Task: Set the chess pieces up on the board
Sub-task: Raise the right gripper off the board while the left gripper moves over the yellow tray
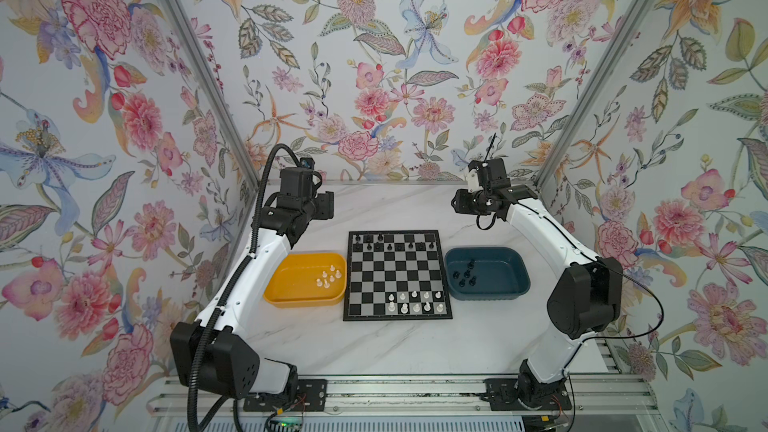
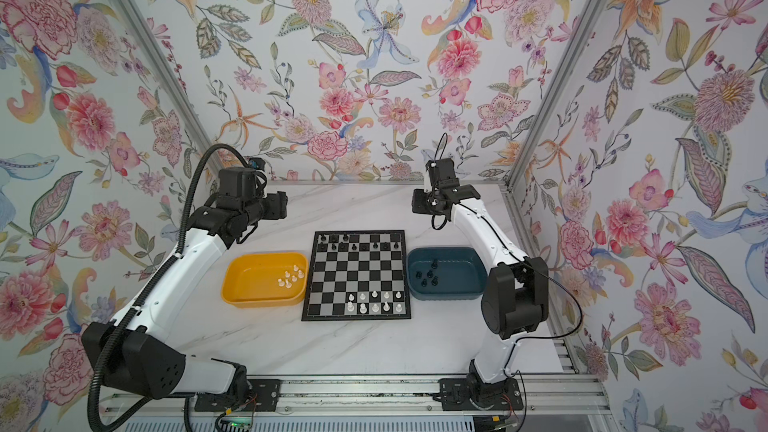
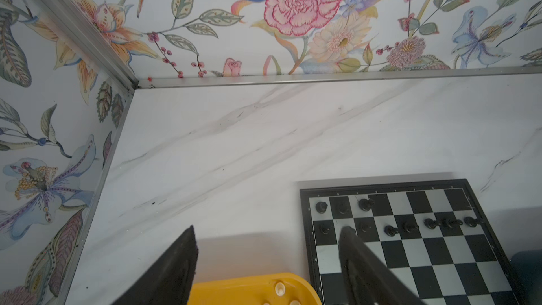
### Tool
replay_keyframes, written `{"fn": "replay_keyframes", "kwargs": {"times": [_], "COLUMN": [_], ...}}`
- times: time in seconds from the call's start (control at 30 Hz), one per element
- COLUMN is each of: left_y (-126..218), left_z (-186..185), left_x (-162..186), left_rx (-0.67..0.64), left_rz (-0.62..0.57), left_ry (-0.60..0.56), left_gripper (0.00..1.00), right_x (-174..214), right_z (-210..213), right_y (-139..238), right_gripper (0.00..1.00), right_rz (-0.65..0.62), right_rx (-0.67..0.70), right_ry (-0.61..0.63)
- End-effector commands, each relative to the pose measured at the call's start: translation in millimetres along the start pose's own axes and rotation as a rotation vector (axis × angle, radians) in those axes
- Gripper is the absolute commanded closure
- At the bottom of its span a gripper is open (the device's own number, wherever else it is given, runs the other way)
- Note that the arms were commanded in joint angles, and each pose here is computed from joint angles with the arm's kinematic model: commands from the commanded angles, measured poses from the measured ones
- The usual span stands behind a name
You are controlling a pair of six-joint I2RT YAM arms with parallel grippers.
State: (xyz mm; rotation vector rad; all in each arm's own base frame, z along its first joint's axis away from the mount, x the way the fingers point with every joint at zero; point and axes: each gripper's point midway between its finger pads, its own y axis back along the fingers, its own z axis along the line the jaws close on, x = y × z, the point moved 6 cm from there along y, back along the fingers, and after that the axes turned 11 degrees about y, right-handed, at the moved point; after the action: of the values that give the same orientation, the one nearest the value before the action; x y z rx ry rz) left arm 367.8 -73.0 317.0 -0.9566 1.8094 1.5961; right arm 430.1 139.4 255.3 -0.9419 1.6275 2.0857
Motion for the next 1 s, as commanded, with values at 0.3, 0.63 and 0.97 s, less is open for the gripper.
{"fn": "replay_keyframes", "kwargs": {"times": [0.3, 0.63, 0.97], "left_y": [-17, -15, -29], "left_z": [4, -1, -2], "left_x": [69, 119, 155], "left_rx": [-0.048, 0.041, 0.102], "left_rz": [0.300, 0.460, 0.538], "left_ry": [-0.005, -0.041, -0.027], "left_gripper": [0.33, 0.42, 0.50], "right_x": [6, 12, 17], "right_z": [-3, -1, 2], "right_y": [-13, -20, -22], "right_gripper": [0.60, 0.62, 0.63], "right_rz": [-0.008, 0.015, 0.028], "right_rx": [-0.041, -0.059, -0.058], "right_ry": [-0.037, -0.053, -0.056]}}
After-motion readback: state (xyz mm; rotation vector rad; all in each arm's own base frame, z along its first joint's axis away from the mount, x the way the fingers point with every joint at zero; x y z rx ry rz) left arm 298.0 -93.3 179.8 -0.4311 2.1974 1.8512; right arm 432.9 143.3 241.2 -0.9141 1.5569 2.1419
